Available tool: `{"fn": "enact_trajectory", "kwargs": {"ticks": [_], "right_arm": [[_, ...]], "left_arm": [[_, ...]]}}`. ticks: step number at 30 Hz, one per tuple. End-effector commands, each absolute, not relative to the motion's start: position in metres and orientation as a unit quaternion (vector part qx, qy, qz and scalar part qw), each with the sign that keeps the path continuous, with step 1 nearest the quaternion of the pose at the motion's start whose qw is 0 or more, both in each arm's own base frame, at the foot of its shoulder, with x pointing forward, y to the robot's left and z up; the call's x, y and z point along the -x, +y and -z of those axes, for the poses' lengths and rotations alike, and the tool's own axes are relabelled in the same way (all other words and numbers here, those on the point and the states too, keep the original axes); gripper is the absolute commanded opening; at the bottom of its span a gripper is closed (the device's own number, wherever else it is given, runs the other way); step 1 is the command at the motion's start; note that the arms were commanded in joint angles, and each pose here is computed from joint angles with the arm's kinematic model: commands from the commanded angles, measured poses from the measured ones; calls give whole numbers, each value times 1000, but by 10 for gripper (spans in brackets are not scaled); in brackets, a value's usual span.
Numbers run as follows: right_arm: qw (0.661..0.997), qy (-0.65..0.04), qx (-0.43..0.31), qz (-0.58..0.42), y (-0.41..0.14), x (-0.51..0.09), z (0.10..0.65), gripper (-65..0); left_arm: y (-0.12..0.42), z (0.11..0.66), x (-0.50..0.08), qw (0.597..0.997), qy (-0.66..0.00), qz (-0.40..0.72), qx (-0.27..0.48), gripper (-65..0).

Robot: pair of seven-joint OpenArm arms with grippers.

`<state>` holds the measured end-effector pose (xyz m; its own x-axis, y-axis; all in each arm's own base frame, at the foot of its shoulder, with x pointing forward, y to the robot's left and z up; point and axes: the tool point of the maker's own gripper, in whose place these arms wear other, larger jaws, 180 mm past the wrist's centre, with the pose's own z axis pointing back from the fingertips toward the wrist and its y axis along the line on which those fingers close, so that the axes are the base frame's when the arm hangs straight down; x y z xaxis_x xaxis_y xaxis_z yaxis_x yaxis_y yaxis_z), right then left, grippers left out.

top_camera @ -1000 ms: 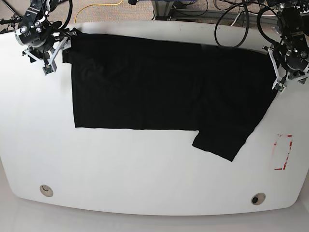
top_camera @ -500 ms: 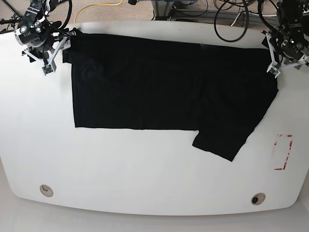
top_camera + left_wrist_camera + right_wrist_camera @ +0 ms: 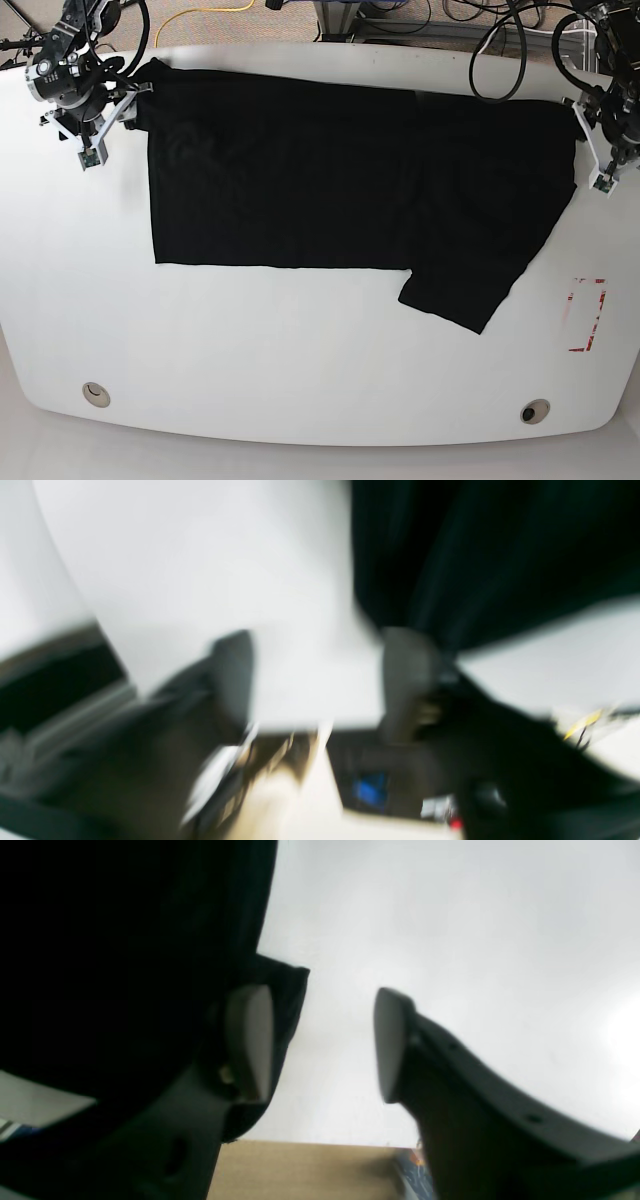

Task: Fold the T-shirt properly
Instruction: 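Regrasp the shirt edge with both grippers, pulling it flat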

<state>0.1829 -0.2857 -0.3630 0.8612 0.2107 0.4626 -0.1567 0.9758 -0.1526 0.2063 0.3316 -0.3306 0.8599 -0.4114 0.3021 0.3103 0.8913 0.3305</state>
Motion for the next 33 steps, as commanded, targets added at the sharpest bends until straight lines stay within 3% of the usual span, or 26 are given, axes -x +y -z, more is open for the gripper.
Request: {"fn": "enact_trajectory", "kwargs": {"ticks": [1,4,6,21,33], "right_arm": [[957,-263,67,-99,-289,-193,352,-458],[956,-268,66,-99,-288,-196,350,-530],[955,-273,67,-98,-288,-200,348,-550],[958,-271,7,-98,-241,-200,368,-547],[964,-241,-56,-96,-204,-170,407,-549]], "left_arm": [[334,319,-219,950,-204,180,-153,-531],[332,316,-227,949,-213,172,-159,-629],[332,315,-230,948,-216,166,-164,-650],[302,346,-226,942,-206,204,-169,-650],[300,412,-199,965,-155,189,-97,-650]]}}
